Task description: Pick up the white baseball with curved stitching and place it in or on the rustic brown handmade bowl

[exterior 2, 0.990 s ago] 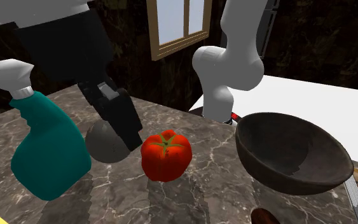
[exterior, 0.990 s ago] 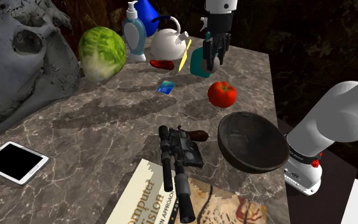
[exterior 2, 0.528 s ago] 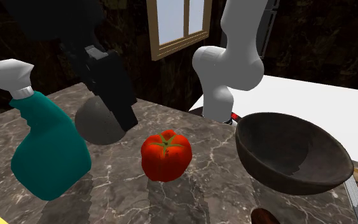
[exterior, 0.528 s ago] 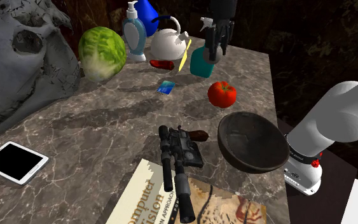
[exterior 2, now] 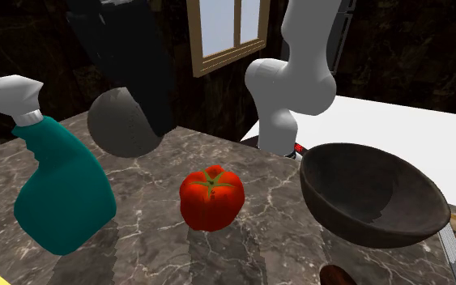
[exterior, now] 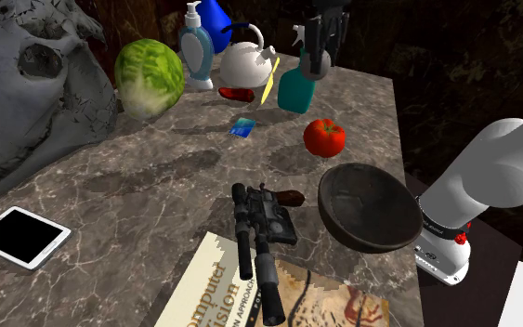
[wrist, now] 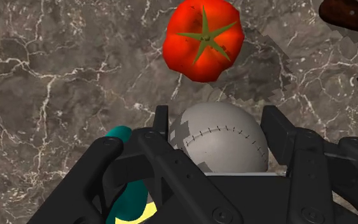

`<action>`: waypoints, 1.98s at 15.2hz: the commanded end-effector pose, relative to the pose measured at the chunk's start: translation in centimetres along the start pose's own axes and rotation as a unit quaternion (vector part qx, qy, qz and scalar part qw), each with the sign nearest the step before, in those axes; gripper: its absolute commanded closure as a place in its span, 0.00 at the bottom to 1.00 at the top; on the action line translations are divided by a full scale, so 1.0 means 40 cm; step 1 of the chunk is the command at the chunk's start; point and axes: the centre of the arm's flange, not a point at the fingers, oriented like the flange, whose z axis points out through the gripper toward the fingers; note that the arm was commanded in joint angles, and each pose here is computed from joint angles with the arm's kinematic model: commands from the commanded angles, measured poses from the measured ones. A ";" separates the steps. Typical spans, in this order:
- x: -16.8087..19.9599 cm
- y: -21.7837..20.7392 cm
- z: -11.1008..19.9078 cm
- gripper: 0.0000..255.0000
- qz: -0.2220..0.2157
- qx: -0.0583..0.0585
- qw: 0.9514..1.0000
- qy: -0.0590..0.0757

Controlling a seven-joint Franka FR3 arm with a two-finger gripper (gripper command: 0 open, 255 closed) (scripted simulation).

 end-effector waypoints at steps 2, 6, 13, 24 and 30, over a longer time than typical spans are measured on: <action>-0.070 -0.045 0.013 1.00 0.000 0.000 1.000 0.000; -0.176 -0.120 0.035 1.00 0.000 0.000 1.000 0.000; -0.362 -0.251 0.075 1.00 0.000 0.000 1.000 0.000; -0.599 -0.421 0.153 1.00 0.000 0.000 1.000 0.000; -0.582 -0.418 0.230 1.00 0.000 0.000 1.000 0.000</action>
